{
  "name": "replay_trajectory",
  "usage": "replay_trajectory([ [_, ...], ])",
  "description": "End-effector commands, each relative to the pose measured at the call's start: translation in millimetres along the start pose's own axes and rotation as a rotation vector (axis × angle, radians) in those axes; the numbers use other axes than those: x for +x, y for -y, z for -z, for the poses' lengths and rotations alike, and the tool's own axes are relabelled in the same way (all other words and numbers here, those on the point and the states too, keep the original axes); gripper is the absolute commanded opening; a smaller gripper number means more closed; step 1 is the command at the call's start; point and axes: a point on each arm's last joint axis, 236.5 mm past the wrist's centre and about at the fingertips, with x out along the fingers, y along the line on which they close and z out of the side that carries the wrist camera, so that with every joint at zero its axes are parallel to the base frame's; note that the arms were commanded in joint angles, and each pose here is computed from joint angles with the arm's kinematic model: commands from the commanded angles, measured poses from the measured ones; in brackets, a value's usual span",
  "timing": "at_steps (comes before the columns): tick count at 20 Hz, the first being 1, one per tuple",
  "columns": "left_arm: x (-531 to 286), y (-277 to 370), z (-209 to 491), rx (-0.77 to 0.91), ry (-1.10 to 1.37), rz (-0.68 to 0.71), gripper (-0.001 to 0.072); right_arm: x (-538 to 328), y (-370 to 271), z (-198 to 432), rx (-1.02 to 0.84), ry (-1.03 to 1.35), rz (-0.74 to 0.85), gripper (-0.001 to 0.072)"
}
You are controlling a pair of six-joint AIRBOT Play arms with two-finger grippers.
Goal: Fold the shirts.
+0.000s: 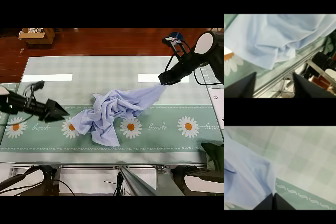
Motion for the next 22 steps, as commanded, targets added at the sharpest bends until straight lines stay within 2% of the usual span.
replay_trajectory([
  [1,31,-50,14,-0.144,0.079,-0.047,0.0665,0,0,-1,0.0,0.006,-0.001,0.0026],
  [9,28,-80,-26,-0.155,0.262,-0.151,0.0666,0,0,-2,0.0,0.006,0.0,0.0025],
  [13,53,-59,-44,-0.156,0.281,-0.065,0.0646,0,0,-1,0.0,0.006,0.0,0.0026],
  [14,62,-54,-48,-0.161,0.279,-0.049,0.0563,0,0,-1,0.0,0.005,0.0,0.0026],
  [15,73,-51,-49,-0.16,0.269,-0.052,0.0523,0,0,-1,0.001,0.005,0.0,0.0026],
  [16,83,-51,-48,-0.165,0.248,-0.06,0.0513,0,0,-1,0.001,0.004,0.0,0.0026],
  [17,92,-50,-45,-0.16,0.218,-0.065,0.0392,0,1,-1,0.0,0.003,0.004,0.0026],
  [19,103,-47,-38,-0.14,0.165,-0.063,0.004,0,1,-1,-0.001,0.002,0.005,0.0026],
  [22,96,-38,-39,-0.11,0.151,-0.031,0.0025,-1,2,2,-0.001,-0.006,0.008,0.0026],
])
